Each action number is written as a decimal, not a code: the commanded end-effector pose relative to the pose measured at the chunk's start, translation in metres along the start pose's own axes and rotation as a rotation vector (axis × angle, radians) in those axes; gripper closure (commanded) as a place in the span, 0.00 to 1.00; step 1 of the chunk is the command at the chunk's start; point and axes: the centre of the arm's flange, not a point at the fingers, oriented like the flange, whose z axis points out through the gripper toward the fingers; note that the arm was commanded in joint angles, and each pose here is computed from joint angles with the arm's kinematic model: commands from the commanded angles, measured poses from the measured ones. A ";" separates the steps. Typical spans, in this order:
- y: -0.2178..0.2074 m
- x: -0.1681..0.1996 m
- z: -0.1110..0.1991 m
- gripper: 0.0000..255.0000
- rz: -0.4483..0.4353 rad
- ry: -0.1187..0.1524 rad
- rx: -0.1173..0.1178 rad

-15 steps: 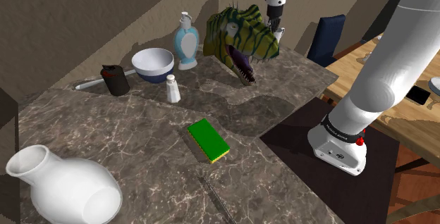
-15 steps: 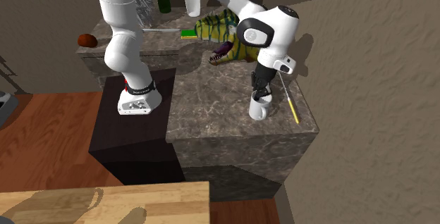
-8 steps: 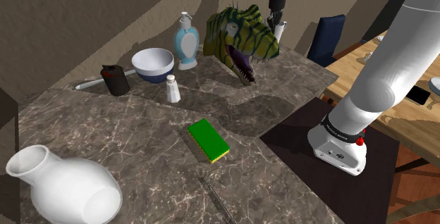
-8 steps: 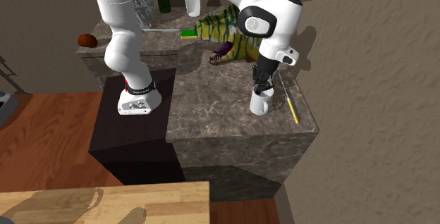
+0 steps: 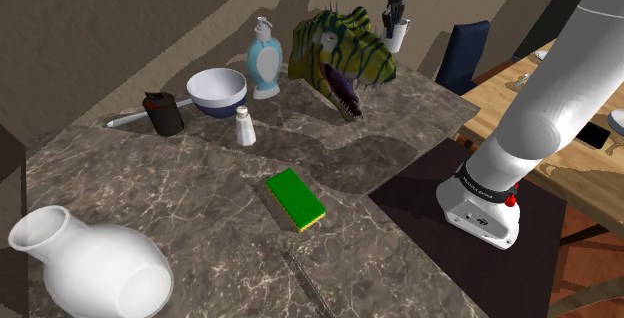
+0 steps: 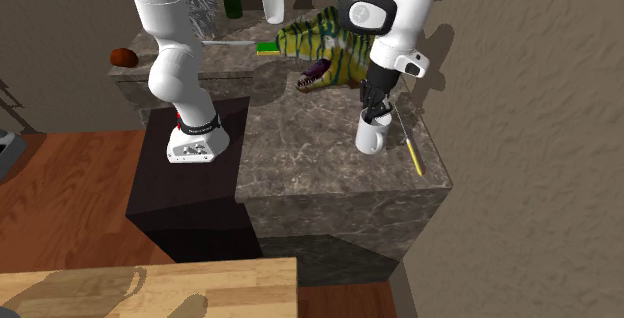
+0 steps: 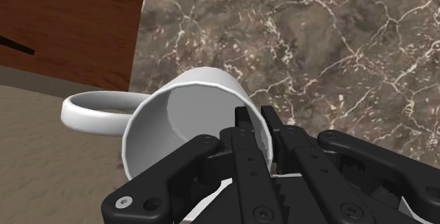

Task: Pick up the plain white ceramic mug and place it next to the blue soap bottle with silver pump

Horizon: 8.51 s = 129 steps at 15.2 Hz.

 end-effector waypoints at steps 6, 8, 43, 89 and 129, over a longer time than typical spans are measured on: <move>0.002 -0.006 -0.038 1.00 0.000 0.000 0.000; 0.002 -0.008 -0.048 1.00 0.000 0.000 0.000; 0.007 -0.039 -0.230 1.00 0.000 0.000 0.000; -0.483 -0.033 -0.204 1.00 0.000 0.000 0.000; -0.488 0.003 0.004 1.00 0.000 0.000 0.000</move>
